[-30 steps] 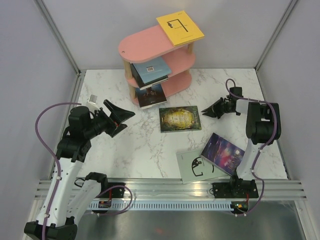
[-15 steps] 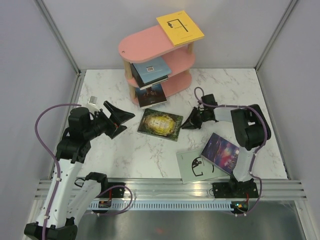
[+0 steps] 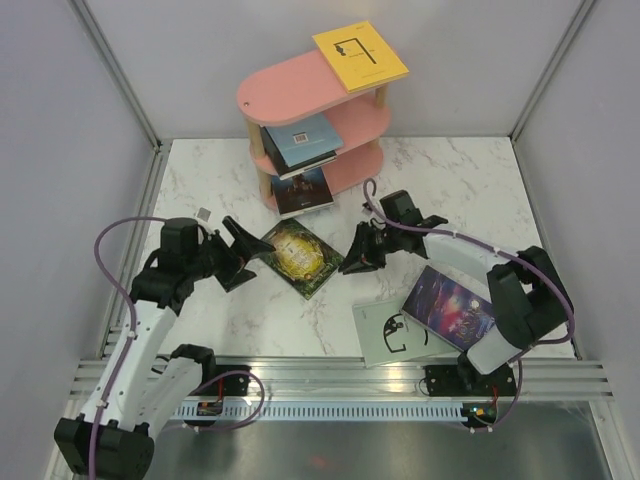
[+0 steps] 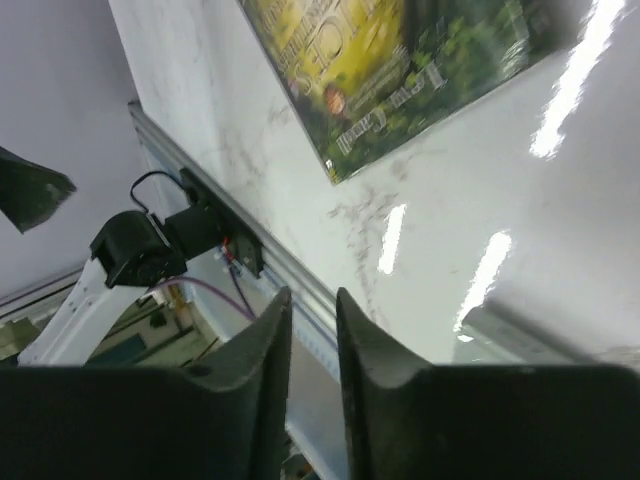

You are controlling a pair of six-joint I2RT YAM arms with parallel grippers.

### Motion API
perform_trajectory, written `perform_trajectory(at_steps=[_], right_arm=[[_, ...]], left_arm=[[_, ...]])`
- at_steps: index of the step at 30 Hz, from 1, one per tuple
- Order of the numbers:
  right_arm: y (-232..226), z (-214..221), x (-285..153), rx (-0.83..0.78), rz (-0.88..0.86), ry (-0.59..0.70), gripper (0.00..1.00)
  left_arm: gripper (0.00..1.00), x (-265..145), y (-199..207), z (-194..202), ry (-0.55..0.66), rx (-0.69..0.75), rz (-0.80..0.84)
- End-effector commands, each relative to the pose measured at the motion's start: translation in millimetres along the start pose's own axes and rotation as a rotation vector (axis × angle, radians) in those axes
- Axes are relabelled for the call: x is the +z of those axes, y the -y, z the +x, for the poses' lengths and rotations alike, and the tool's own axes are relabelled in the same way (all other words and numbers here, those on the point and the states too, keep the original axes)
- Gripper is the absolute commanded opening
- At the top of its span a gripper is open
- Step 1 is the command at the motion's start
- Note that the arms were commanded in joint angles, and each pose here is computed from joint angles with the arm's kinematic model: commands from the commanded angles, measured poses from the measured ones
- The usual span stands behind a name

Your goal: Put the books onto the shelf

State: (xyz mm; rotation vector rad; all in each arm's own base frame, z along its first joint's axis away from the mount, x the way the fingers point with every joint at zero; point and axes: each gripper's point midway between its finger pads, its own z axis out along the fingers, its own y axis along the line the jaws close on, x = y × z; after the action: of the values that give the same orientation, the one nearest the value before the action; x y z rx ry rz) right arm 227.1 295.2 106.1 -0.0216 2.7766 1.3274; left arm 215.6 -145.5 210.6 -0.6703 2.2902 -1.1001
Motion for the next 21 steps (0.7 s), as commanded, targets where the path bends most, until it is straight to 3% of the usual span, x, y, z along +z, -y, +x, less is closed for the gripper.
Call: perform_trajectory(at_steps=[1,2,5,14,21], right_arm=[[12,-38,-17,-0.008,0.023,0.101,0.32],[14,-51,-16,-0.007,0.028,0.115,0.63],[25,-86,-9,0.005,0.047,0.147,0.84],[62,-151,49,0.076,0.031,0.192,0.85],[91,-127,84,0.150,0.031,0.180,0.81]], left_arm=[[1.00,16,-35,6,-0.046,0.012,-0.107],[1.00,18,-40,7,-0.053,0.023,-0.120],[1.00,29,-58,7,-0.063,0.023,-0.168],[1.00,63,-102,22,-0.137,-0.024,-0.222],[1.00,91,-143,30,-0.174,-0.077,-0.296]])
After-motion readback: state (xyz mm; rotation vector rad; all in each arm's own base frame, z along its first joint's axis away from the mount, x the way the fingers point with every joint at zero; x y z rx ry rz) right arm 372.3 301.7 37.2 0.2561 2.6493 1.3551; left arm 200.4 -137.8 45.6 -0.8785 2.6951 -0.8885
